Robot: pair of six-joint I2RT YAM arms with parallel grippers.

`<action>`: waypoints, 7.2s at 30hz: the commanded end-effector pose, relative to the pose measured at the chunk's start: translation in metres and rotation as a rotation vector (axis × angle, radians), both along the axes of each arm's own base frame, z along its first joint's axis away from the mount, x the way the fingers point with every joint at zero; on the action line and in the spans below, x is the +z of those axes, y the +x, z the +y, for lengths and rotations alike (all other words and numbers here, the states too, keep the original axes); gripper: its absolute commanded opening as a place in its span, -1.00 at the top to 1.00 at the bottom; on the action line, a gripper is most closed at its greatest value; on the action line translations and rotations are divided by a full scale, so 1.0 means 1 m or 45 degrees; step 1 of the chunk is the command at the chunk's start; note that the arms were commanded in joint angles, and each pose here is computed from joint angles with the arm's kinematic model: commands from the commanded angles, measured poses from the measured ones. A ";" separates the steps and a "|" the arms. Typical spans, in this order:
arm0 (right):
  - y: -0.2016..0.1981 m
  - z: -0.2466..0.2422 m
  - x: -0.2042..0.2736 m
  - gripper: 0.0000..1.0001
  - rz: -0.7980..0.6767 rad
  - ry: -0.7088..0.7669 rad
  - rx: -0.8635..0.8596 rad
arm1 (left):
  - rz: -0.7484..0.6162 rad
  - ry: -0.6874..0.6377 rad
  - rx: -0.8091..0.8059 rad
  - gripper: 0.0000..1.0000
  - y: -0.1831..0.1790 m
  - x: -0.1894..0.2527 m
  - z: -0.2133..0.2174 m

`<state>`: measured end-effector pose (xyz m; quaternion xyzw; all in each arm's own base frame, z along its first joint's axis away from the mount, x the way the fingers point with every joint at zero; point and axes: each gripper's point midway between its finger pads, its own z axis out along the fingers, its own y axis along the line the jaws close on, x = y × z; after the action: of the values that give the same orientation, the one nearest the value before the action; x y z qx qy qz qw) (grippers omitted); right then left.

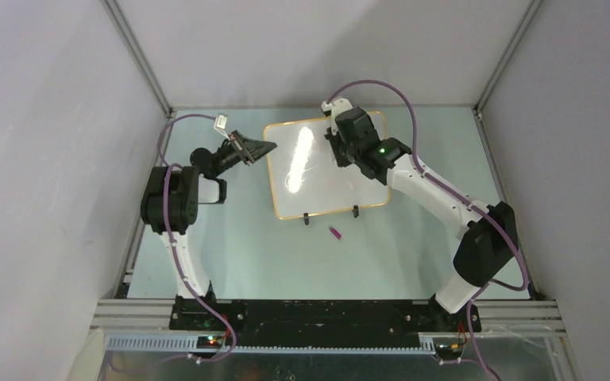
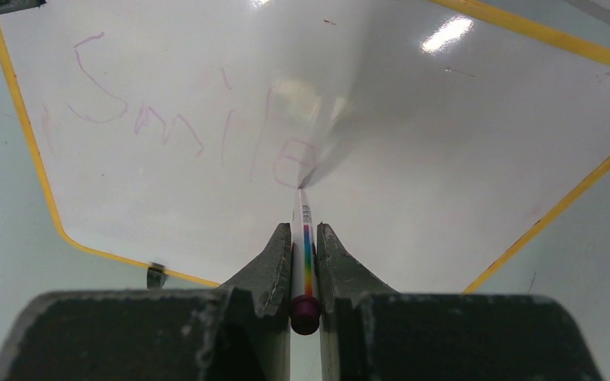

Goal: Write a sentence on the whiteboard

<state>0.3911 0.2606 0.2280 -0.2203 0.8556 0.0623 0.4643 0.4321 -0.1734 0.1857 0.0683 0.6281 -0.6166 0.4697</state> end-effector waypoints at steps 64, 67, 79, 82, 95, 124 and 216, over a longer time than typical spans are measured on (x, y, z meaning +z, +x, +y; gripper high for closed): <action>0.010 -0.029 -0.011 1.00 -0.033 -0.084 -0.119 | -0.094 0.080 -0.088 1.00 -0.016 -0.008 -0.011; 0.006 -0.025 -0.014 1.00 -0.027 -0.085 -0.103 | -0.093 0.078 -0.088 1.00 -0.015 -0.008 -0.011; 0.000 -0.015 -0.003 1.00 -0.058 -0.060 -0.064 | -0.094 0.079 -0.088 1.00 -0.015 -0.008 -0.011; -0.004 -0.017 0.015 1.00 -0.084 -0.021 -0.053 | -0.096 0.078 -0.087 1.00 -0.015 -0.007 -0.011; -0.046 -0.017 0.074 1.00 -0.173 0.221 0.052 | -0.095 0.077 -0.082 1.00 -0.014 -0.007 -0.011; -0.099 0.111 0.021 1.00 -0.216 0.285 0.347 | -0.096 0.077 -0.075 1.00 -0.014 -0.007 -0.009; -0.072 0.133 -0.032 1.00 -0.207 -0.071 0.280 | -0.099 0.078 -0.071 1.00 -0.014 -0.007 -0.009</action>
<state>0.3137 0.4070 0.1897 -0.3448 0.7829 0.0896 0.5101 0.4317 -0.1732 0.1847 0.0716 0.6283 -0.6145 0.4716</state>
